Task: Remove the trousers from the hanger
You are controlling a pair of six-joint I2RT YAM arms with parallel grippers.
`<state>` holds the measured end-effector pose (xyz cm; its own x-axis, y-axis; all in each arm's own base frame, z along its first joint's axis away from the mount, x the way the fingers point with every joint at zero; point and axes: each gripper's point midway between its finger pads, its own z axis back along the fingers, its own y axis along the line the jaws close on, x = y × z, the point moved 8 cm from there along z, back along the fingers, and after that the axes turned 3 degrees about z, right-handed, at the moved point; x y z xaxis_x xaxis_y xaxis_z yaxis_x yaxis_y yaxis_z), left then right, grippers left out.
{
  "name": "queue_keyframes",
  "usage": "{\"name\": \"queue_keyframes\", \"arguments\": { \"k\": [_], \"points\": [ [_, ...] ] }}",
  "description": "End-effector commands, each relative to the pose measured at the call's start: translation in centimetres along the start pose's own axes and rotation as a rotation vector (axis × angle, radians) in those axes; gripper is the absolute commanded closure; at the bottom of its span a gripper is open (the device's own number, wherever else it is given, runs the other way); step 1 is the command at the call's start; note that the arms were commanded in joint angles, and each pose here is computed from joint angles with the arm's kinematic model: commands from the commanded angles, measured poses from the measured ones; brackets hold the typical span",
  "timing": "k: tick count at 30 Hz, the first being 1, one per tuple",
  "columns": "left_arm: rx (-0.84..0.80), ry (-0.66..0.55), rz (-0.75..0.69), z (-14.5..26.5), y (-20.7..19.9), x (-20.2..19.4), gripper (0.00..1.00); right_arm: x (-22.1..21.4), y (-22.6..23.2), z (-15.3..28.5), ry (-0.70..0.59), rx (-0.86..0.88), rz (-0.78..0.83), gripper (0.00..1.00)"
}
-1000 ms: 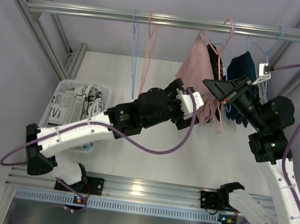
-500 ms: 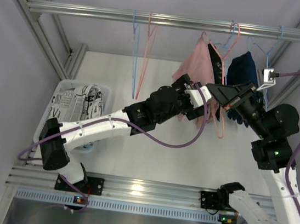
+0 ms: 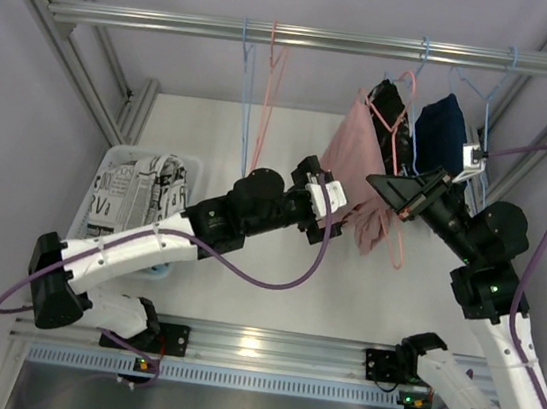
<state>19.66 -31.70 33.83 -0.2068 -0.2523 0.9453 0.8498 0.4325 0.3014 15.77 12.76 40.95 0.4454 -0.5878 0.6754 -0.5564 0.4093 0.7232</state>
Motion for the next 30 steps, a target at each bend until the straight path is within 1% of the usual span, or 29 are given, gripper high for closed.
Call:
{"name": "queue_keyframes", "arguments": {
  "k": [1, 5, 9, 11, 14, 17, 18, 21, 25, 28, 30],
  "points": [
    [-0.015, -0.032, -0.004, 0.9, -0.2, 0.3, 0.01, 1.4, 2.8, 0.6, -0.074, 0.146, 0.092, 1.0],
    [-0.001, -0.035, -0.003, 0.1, -0.1, 0.7, 0.01, 1.9, 3.2, 0.2, -0.089, 0.157, 0.058, 1.0],
    [-0.004, -0.049, -0.123, -0.4, -0.8, 1.1, 0.01, 2.6, 3.7, -0.4, -0.099, 0.162, 0.026, 1.0],
    [0.002, -0.056, -0.129, -0.7, -0.8, 1.2, 0.01, 2.7, 3.8, -0.5, -0.098, 0.164, 0.022, 1.0],
    [0.046, -0.075, -0.131, -1.3, -0.2, 1.9, 0.01, 2.6, 3.9, -0.5, -0.091, 0.169, 0.017, 1.0],
    [0.085, -0.082, -0.162, -2.2, 0.2, 1.9, 0.01, 2.5, 3.9, -0.7, -0.079, 0.178, 0.01, 1.0],
    [0.119, -0.068, -0.167, -2.5, 0.5, 1.8, 0.01, 2.5, 4.1, -0.8, -0.078, 0.184, 0.009, 1.0],
    [0.195, -0.049, -0.163, -3.7, 1.4, 1.6, 0.01, 2.6, 4.4, -0.7, -0.073, 0.195, 0.01, 1.0],
    [0.176, -0.068, -0.128, -4.5, 1.8, 1.6, 0.01, 2.7, 4.6, -0.6, -0.073, 0.199, 0.023, 1.0],
    [0.209, -0.076, -0.112, -4.7, 2.2, 1.9, 0.01, 2.8, 4.9, -0.5, -0.073, 0.205, 0.031, 1.0],
    [0.227, -0.079, -0.095, -4.8, 2.6, 1.8, 0.05, 2.8, 4.9, -0.4, -0.075, 0.204, 0.039, 1.0]
  ]
}}
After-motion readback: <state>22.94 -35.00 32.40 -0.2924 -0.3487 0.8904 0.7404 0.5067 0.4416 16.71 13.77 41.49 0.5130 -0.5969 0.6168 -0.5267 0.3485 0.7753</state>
